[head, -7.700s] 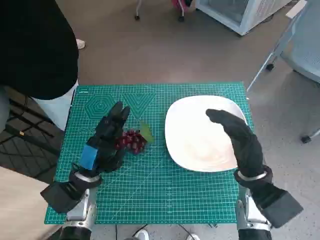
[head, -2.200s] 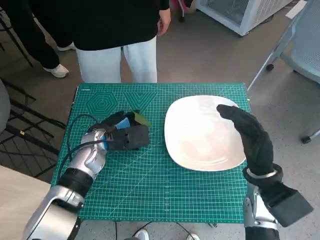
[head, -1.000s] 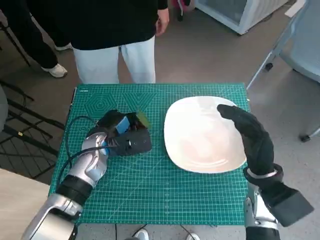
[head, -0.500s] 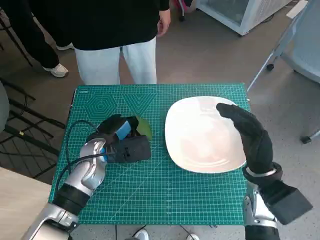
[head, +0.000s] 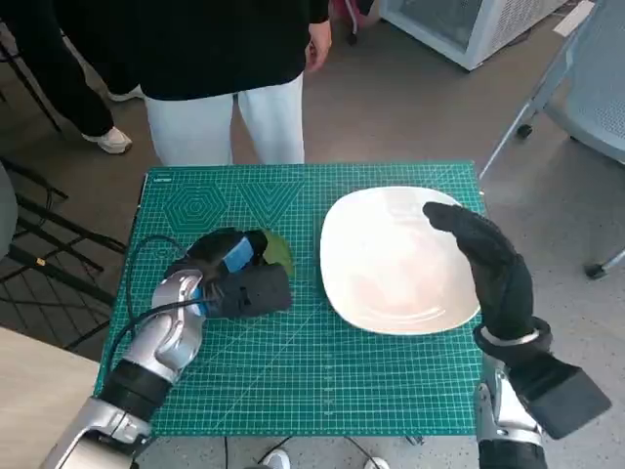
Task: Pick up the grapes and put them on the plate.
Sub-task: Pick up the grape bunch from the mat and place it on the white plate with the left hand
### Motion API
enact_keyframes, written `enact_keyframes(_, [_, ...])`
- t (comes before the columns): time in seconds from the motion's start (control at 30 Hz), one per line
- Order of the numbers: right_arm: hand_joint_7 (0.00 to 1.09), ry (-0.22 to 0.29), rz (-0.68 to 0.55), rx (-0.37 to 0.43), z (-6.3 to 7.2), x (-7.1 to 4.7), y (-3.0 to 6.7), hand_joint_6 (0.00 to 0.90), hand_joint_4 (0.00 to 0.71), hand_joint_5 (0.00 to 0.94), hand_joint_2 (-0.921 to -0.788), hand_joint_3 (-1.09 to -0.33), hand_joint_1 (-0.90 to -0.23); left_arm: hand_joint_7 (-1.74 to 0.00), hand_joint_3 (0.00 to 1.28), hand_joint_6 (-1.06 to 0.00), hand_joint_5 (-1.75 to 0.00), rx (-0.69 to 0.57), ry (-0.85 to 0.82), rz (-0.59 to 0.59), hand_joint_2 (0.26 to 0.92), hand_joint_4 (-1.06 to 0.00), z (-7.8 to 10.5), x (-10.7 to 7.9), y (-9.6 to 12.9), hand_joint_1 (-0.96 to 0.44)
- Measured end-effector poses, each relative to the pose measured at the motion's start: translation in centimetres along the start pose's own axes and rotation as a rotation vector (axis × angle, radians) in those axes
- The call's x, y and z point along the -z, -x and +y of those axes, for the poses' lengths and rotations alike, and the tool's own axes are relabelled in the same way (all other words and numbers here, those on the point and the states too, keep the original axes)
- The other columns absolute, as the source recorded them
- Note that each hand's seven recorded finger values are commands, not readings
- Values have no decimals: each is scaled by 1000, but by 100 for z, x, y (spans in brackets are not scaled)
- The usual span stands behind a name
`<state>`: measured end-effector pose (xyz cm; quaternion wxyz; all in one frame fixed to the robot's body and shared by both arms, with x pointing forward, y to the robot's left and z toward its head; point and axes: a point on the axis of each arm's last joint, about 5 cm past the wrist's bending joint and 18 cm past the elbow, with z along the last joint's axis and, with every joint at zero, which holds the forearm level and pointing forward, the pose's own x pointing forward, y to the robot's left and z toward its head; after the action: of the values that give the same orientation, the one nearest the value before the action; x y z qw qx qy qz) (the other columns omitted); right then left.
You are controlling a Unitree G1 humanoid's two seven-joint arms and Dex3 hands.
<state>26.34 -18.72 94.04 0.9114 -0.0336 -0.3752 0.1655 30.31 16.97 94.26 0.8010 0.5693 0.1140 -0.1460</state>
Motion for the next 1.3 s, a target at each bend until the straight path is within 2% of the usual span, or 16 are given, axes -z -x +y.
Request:
enact_keyframes(0.53, [384, -4, 0, -2, -4, 17, -1, 27, 186, 1, -921, -705, -620, -1262, 184, -488, -1333, -18, 14, -24, 921, -563, 62, -42, 71, 1])
enact_keyframes(1.17, [361, -4, -8, 3, -22, 31, -22, 41, 187, 1, -921, -700, -620, -1275, 182, -476, -1314, -187, 12, -137, 921, -580, 393, -276, 316, 1])
enact_keyframes(1.3, [355, -4, -10, 3, -22, 31, -25, 45, 188, 1, -921, -698, -621, -1217, 163, -497, -1318, -224, 1, -167, 921, -610, 443, -330, 368, 1])
